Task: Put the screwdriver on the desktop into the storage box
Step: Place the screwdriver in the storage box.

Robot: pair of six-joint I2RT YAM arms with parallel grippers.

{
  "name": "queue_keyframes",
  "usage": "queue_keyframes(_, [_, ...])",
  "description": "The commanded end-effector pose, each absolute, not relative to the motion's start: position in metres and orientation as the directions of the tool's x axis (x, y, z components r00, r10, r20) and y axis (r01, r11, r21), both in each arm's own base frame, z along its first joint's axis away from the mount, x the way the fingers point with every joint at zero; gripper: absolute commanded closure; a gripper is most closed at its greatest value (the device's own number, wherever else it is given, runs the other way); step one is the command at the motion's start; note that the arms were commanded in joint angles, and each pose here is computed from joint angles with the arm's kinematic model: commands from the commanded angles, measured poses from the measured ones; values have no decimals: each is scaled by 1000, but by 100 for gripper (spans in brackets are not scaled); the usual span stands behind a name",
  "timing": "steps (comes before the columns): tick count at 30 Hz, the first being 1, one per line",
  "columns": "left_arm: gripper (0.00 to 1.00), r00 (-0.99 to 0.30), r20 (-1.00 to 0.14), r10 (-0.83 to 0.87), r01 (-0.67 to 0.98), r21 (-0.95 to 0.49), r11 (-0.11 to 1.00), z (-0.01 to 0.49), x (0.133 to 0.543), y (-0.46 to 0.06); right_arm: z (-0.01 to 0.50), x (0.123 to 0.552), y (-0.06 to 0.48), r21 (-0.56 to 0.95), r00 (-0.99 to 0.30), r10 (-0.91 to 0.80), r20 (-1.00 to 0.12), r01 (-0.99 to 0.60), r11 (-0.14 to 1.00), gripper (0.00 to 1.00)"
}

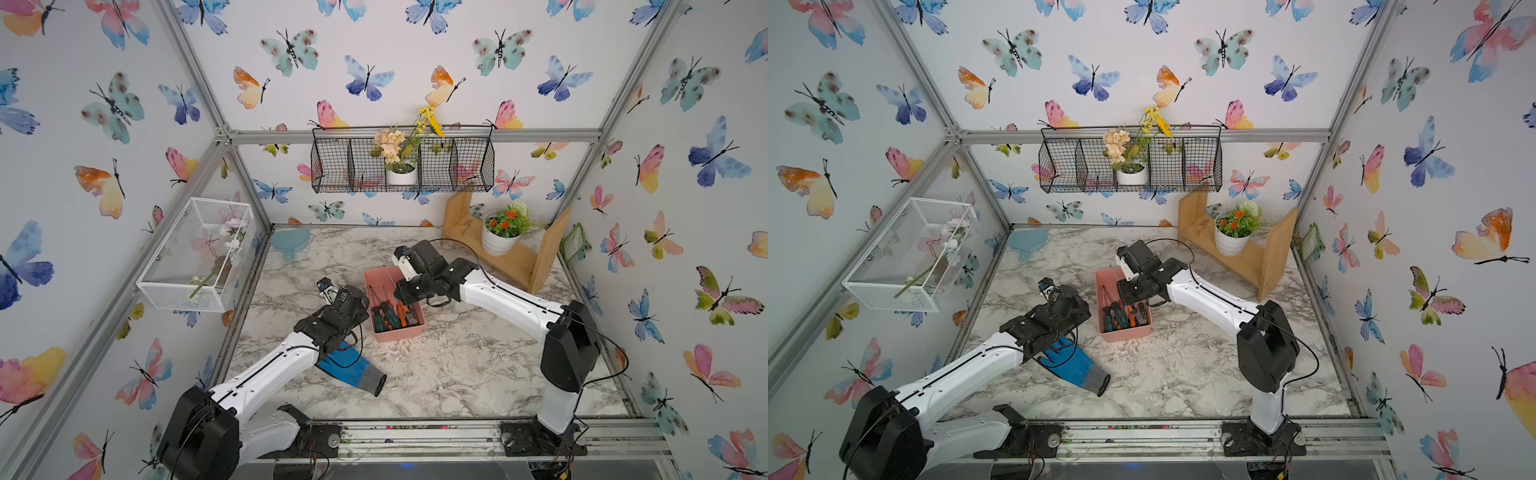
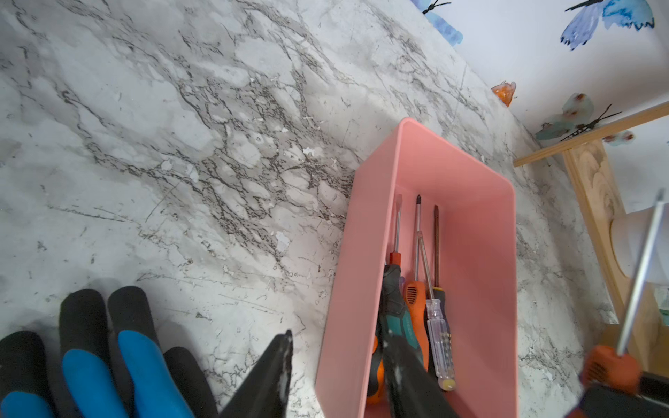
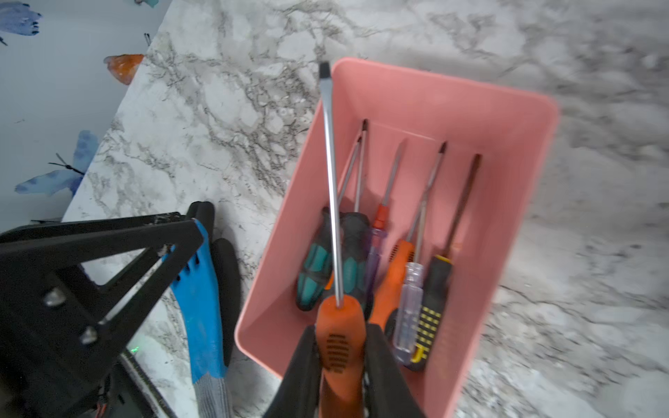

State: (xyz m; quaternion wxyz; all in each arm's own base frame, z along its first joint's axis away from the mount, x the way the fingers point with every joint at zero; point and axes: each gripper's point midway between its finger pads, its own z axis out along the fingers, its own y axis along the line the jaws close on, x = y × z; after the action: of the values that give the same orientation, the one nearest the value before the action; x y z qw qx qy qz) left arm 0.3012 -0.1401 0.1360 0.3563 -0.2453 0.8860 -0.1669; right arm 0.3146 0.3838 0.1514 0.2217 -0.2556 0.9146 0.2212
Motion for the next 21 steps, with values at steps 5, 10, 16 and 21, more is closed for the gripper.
queue_keyframes(5, [48, -599, -556, -576, -389, -427, 816, 130, 295, -118, 87, 317, 376, 285, -875, -310, -373, -425, 859, 87])
queue_keyframes(10, [47, -593, -554, -584, -401, -425, 811, 127, 296, -115, 67, 319, 370, 246, -884, -311, -350, -407, 880, 79])
queue_keyframes(16, [46, -587, -552, -592, -419, -419, 806, 124, 297, -107, 77, 319, 378, 284, -872, -315, -375, -431, 856, 51])
queue_keyframes(21, [40, -565, -562, -604, -431, -423, 797, 129, 302, -94, 136, 329, 371, 269, -784, -270, -559, -479, 835, 41])
